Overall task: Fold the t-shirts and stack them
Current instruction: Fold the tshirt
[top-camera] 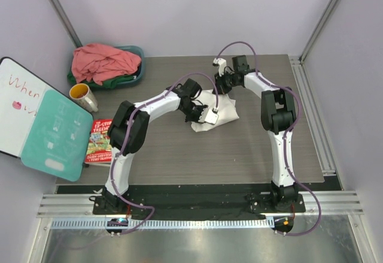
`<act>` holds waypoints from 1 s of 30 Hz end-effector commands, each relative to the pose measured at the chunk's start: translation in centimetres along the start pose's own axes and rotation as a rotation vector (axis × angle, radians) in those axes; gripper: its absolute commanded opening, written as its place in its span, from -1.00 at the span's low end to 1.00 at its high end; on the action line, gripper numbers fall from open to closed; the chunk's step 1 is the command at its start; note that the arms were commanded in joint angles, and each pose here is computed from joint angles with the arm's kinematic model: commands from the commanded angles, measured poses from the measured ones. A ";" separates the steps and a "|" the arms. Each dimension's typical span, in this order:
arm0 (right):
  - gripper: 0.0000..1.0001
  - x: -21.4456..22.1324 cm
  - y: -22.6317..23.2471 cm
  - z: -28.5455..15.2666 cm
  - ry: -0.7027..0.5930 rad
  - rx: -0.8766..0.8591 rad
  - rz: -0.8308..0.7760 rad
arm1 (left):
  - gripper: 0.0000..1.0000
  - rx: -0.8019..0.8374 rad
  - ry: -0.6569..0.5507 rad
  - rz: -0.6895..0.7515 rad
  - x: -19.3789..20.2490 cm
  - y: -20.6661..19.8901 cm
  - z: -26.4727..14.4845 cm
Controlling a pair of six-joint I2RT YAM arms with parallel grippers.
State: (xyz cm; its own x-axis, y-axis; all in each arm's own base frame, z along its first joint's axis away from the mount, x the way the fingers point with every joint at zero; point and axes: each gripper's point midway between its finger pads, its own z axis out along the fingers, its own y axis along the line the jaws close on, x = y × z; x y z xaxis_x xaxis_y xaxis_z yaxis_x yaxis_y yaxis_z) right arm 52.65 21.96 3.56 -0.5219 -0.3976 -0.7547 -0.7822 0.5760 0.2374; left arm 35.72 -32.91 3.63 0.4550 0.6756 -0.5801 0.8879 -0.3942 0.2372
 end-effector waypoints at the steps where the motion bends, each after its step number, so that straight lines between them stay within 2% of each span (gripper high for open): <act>1: -0.98 -2.1 1.3 -1.8 -0.013 0.008 -0.047 | -1.00 0.025 0.091 -0.049 2.4 -0.9 -0.2; 4: -0.98 -2.0 1.4 -1.8 -0.005 0.008 -0.053 | -1.00 -0.009 0.043 -0.058 0.5 0.0 -2.1; 9: -0.98 -2.0 1.4 -1.7 -0.002 0.008 -0.055 | -1.00 -0.145 -0.097 -0.033 -4.5 2.3 -7.5; 12: -0.98 -1.9 1.4 -1.5 -0.001 0.007 -0.054 | -1.00 -0.197 -0.146 -0.012 -6.2 3.0 -8.9; 18: -0.98 -1.9 1.4 -1.5 0.003 0.015 -0.052 | -1.00 -0.186 -0.173 -0.016 -6.1 4.0 -7.5; 21: -0.98 -1.8 1.4 -1.7 0.009 0.025 -0.059 | -1.00 -0.158 -0.157 -0.031 -5.1 4.2 -5.2; 25: -0.98 -2.8 1.0 -2.3 -0.007 0.050 -0.077 | -1.00 -0.106 -0.097 -0.056 -2.4 3.2 -1.8; 30: -0.98 -3.7 0.1 -3.1 -0.019 0.118 -0.101 | -1.00 -0.137 -0.020 -0.049 -0.2 2.5 -0.6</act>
State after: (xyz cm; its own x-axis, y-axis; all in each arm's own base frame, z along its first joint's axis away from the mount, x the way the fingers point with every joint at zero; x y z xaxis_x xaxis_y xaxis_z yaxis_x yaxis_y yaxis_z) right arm 52.53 21.66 3.72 -0.5086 -0.4377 -0.7415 -0.7846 0.5903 0.1897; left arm 37.10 -33.74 4.64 0.3710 0.6688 -0.6443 0.9284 -0.2833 0.2405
